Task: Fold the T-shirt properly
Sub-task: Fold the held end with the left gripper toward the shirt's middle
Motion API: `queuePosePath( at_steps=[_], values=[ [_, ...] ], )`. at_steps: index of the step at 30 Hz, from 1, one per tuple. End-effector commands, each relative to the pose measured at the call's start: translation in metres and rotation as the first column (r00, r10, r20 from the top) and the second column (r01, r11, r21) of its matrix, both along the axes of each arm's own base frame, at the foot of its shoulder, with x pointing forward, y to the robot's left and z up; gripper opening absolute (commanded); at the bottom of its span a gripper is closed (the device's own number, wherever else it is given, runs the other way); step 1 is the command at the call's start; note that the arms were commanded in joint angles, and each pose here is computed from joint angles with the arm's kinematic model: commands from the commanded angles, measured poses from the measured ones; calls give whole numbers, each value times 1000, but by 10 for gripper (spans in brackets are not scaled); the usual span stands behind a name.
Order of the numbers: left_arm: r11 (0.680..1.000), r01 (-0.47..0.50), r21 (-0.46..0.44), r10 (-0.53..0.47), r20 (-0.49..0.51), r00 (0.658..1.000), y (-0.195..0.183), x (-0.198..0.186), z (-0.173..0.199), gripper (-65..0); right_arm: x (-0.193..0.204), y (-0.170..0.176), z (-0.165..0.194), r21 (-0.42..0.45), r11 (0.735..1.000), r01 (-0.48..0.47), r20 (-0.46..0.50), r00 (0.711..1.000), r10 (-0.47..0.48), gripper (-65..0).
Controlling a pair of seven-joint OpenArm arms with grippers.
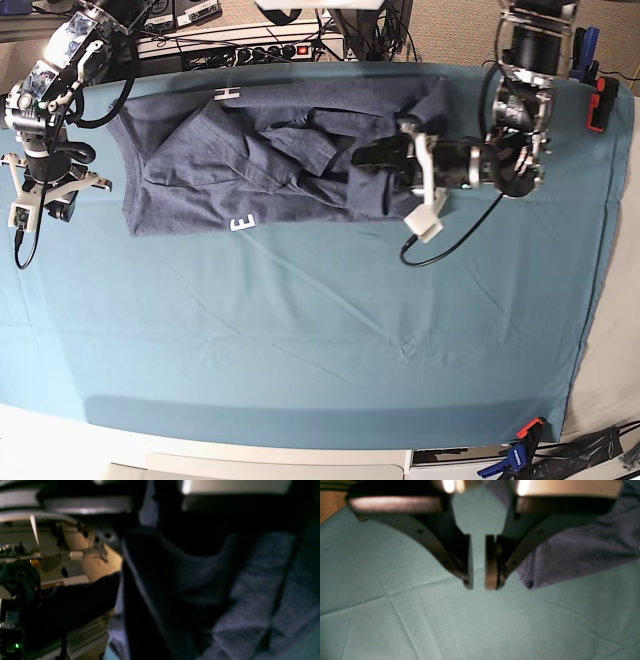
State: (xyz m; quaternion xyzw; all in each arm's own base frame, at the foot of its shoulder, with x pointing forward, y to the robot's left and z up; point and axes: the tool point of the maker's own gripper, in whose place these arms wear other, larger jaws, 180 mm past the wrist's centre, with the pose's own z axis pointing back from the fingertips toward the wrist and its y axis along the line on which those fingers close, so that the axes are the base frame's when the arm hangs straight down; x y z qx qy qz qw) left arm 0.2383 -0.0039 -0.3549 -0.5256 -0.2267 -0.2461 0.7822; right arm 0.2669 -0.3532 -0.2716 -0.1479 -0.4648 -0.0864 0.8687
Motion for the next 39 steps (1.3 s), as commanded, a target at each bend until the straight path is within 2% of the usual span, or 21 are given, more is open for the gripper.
queuePosePath(
  at_steps=[1,9,31,32,35,36,39],
  values=[
    [999,-16,-50,18,57,998,-4,15,20,-650,5,-4,16,-30,1000,-3,47,999,5,-555],
    [999,-12,-44,17,111,994,-12,31,31,-650,5,-4,16,-29,1000,-3,47,999,4,-555],
    [999,-15,-51,20,94,995,-16,26,27,-650,5,-3,16,-27,1000,-5,49,999,6,-555],
    [999,-15,-51,19,94,995,-16,26,27,-619,5,-3,16,-27,1000,-5,49,999,6,-555],
    [999,-15,-52,20,94,995,-16,26,27,-438,5,-3,16,-27,1000,-5,49,999,6,-555],
    [999,-15,-52,20,94,995,-16,26,27,-397,5,-3,16,-27,1000,-5,49,999,6,-555],
    [999,-15,-52,20,94,995,-16,26,27,-366,5,-3,16,-27,1000,-5,49,999,6,-555]
  ],
)
